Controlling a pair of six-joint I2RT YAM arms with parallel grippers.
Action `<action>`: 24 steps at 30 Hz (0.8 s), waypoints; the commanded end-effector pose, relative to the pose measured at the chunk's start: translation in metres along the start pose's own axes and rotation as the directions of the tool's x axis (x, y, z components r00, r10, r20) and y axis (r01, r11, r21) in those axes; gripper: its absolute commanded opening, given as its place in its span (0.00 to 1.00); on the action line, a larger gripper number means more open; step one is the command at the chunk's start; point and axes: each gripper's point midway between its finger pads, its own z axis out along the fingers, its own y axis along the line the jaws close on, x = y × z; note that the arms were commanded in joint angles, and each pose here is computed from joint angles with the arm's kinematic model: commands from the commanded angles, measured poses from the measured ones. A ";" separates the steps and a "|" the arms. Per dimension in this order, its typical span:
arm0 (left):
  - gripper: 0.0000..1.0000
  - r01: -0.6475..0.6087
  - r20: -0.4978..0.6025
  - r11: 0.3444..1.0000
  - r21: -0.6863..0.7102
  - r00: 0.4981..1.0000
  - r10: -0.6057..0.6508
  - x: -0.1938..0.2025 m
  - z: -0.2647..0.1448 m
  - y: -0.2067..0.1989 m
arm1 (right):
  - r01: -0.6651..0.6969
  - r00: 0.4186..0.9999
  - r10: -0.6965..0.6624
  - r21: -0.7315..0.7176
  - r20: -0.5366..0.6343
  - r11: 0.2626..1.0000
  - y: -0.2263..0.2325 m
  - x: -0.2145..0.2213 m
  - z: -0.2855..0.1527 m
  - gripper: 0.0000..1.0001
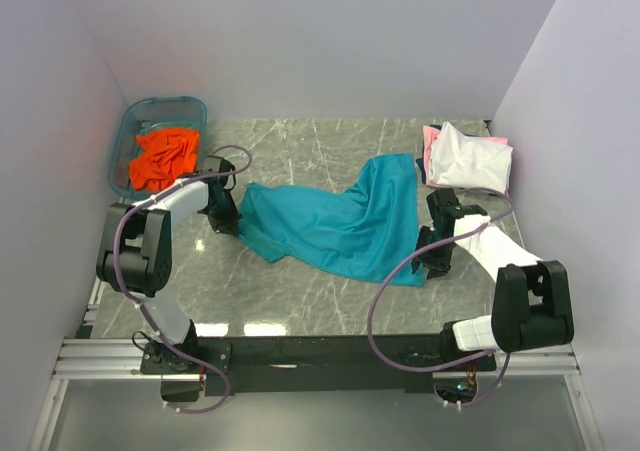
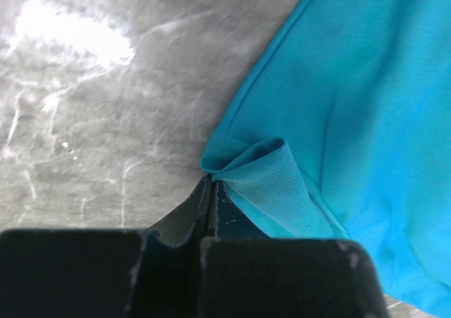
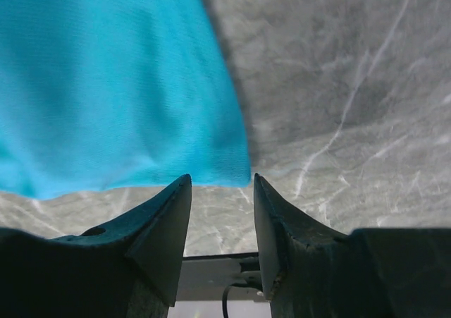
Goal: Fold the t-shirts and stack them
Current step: Flatten the tshirt out
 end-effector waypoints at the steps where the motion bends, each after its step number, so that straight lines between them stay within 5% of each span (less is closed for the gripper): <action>1: 0.00 -0.017 0.029 0.998 0.063 0.999 0.015 -0.016 -0.003 -0.017 | -0.024 0.998 0.028 0.081 -0.051 0.996 -0.013 0.010 0.004 0.48; 20: 0.00 -0.022 0.017 0.996 0.090 1.000 0.021 -0.018 -0.004 -0.025 | -0.022 0.986 0.035 0.082 -0.162 0.996 -0.008 0.023 0.030 0.37; 24: 0.00 -0.030 0.012 0.995 0.091 1.000 0.029 -0.018 -0.004 -0.026 | -0.027 0.986 0.040 0.083 -0.163 0.996 -0.008 0.024 0.036 0.28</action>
